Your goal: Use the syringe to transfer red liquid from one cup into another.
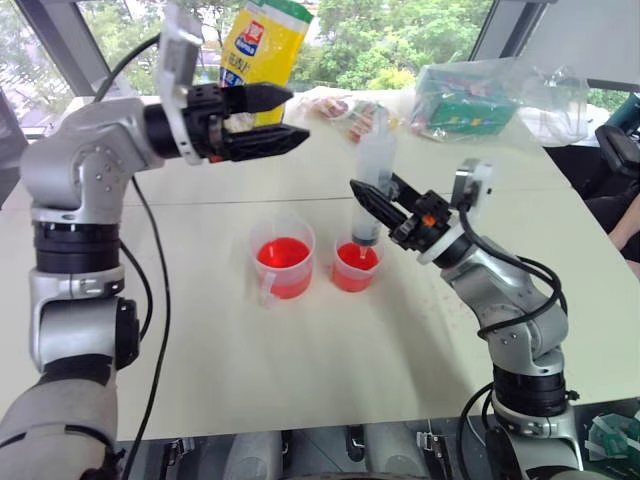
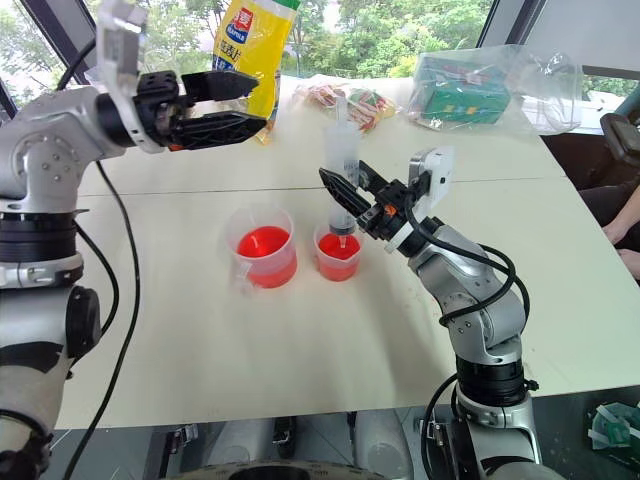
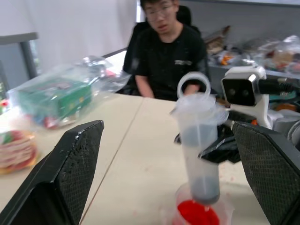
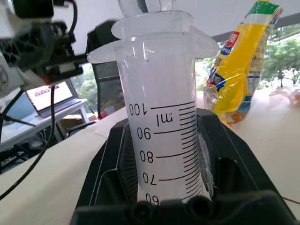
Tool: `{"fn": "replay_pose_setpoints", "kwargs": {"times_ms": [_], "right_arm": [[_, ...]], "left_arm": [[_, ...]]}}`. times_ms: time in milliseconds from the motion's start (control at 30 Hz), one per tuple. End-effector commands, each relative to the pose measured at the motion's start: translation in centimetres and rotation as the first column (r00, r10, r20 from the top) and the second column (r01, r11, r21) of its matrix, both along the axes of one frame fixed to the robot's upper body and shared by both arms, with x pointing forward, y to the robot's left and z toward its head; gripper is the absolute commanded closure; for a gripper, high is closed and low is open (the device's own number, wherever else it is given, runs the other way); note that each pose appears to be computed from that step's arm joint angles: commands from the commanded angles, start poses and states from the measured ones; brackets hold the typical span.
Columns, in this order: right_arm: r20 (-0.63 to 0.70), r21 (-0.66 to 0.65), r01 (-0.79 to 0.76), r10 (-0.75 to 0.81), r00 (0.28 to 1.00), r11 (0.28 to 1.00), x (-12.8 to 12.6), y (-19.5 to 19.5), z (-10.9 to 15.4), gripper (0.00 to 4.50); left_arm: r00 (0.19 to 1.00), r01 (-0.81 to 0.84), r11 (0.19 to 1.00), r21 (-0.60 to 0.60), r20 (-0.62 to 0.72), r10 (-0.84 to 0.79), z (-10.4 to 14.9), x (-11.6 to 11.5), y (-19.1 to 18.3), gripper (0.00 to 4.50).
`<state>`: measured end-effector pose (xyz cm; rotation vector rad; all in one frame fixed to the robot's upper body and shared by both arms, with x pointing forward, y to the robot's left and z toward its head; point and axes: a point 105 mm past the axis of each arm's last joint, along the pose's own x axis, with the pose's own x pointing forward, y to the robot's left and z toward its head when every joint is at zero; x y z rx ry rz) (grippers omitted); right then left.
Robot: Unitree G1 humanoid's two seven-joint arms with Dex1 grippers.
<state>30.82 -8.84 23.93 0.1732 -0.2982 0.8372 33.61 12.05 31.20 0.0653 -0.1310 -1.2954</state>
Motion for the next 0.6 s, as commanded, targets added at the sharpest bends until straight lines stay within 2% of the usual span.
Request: {"fn": "replay_pose_setpoints", "kwargs": {"times_ms": [33,200,267,367,467,600], "right_arm": [[0.074,0.037,0.038,-0.04,0.996,0.999,-0.4,-1.1,3.6,3.17],[-0.075,0.068,0.145,-0.139,0.987,0.987,1.1,-3.6,4.4,3.17],[-0.165,0.023,0.228,-0.221,0.961,0.973,1.9,-5.2,4.2,3.17],[-0.292,-0.124,0.313,-0.336,0.895,0.942,2.7,-7.4,2.5,3.17],[-0.405,-0.301,0.335,-0.438,0.803,0.893,3.1,-9.3,-1.0,3.17],[-0.512,-0.392,0.309,-0.484,0.709,0.867,3.0,-10.6,-4.3,3.17]], "left_arm": [[0.999,-0.003,1.0,0.009,0.046,0.002,0.1,-0.6,0.0,0.03],[0.999,-0.02,0.999,0.033,0.049,0.018,-1.2,-0.8,-0.2,0.03],[0.999,-0.014,1.0,0.016,0.041,0.013,-1.3,-1.0,-0.2,0.03],[0.999,-0.009,1.0,0.019,0.036,0.008,-1.9,-1.5,-0.3,0.03],[1.0,-0.011,1.0,0.027,0.03,0.011,-2.5,-1.7,-0.5,0.03],[0.999,-0.013,0.997,0.072,0.031,0.011,-3.8,-2.1,-0.7,0.03]]}}
